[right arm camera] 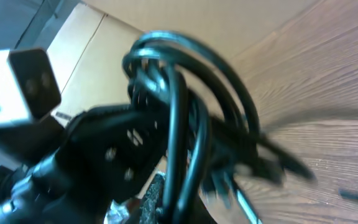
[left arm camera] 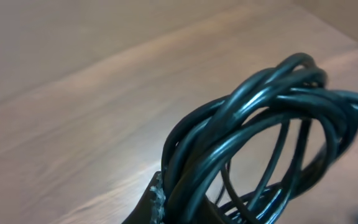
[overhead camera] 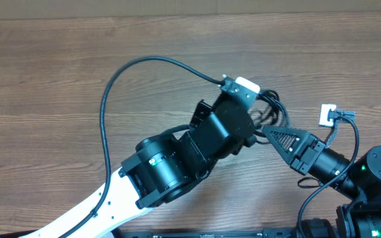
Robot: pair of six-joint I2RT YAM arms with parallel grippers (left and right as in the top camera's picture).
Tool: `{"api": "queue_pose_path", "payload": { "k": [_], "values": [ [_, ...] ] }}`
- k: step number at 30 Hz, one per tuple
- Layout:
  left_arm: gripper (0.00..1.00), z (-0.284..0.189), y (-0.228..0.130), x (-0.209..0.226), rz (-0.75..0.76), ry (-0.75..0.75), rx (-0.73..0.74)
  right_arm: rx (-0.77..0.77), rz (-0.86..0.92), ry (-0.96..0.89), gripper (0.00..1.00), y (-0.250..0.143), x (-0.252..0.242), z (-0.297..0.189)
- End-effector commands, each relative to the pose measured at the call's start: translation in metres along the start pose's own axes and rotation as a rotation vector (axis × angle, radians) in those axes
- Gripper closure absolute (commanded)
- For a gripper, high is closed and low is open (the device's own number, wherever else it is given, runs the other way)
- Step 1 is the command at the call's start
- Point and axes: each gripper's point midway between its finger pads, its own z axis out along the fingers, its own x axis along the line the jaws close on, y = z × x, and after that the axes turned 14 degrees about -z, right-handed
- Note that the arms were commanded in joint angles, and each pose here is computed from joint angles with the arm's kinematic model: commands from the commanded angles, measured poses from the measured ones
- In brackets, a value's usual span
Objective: Untangle cables
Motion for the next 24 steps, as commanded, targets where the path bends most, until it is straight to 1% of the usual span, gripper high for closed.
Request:
{"api": "queue_pose_path", "payload": {
  "k": [1,5,12,15,16,17,18,19,20,21,24],
  "values": [
    [0.96,-0.008,0.031,0.048,-0.005,0.285,-0.171,0.074,-0.071,0.091,0.96,-0.014,0.019,-0.003],
    [0.96,-0.011,0.037,0.057,-0.006,0.336,-0.202,0.104,-0.037,0.07,0.96,-0.022,0.012,-0.003],
    [0.96,-0.011,0.039,0.062,-0.014,0.353,-0.209,0.155,-0.019,0.036,0.96,-0.037,0.001,-0.005],
    [0.96,-0.01,0.039,0.062,-0.016,0.35,-0.207,0.152,0.012,-0.01,0.96,-0.039,-0.008,-0.005],
    [0.96,-0.01,0.038,0.061,-0.016,0.342,-0.203,0.146,0.022,-0.033,0.84,-0.039,-0.012,-0.005],
    [0.96,-0.009,0.037,0.058,-0.015,0.328,-0.194,0.141,0.026,-0.043,0.58,-0.038,-0.014,-0.005],
    [0.96,-0.008,0.036,0.057,-0.015,0.319,-0.189,0.137,0.028,-0.045,0.44,-0.037,-0.014,-0.005],
    [0.96,-0.007,0.035,0.055,-0.014,0.306,-0.181,0.127,0.044,-0.053,0.26,-0.035,-0.015,-0.005],
    [0.96,-0.006,0.033,0.051,-0.014,0.282,-0.168,0.1,0.103,-0.092,0.05,-0.031,-0.021,-0.005],
    [0.96,-0.005,0.031,0.048,-0.015,0.264,-0.158,0.086,0.125,-0.11,0.0,-0.029,-0.024,-0.005],
    [0.96,-0.001,0.024,0.035,-0.013,0.185,-0.112,0.045,0.162,-0.155,0.0,-0.023,-0.032,-0.005]
  ]
}}
